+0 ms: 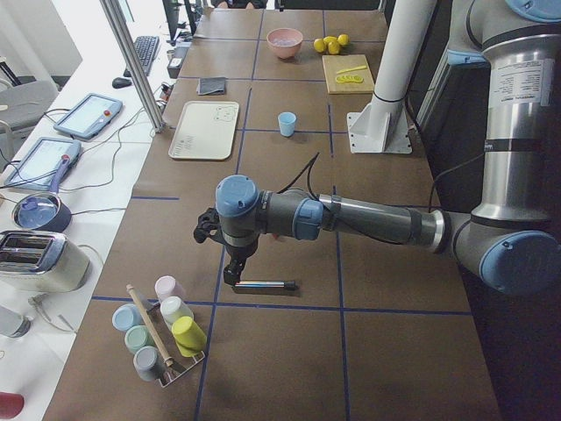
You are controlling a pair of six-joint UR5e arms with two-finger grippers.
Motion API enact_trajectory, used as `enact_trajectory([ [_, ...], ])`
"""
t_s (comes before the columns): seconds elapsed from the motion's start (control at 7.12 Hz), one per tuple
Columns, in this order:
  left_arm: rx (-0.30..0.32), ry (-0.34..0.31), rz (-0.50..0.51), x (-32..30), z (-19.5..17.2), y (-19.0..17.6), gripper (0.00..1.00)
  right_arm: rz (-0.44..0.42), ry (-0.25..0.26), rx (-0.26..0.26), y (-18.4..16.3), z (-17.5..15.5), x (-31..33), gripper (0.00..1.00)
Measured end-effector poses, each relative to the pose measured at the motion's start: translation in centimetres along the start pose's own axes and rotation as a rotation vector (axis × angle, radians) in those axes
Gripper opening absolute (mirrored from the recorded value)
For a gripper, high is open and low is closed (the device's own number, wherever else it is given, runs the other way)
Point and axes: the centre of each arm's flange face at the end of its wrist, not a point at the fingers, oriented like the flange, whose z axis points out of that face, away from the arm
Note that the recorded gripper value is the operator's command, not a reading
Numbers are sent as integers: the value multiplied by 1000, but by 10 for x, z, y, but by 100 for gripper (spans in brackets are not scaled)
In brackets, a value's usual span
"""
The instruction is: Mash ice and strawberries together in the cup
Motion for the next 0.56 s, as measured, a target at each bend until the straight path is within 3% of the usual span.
enact_trajectory([
  [0.28, 10, -1, 10, 2, -4, -8, 100, 120, -14, -11, 59, 5, 52, 99],
  [0.56, 17, 3, -27, 6, -6, -18, 100, 164, -37, -28, 80, 15, 64, 99],
])
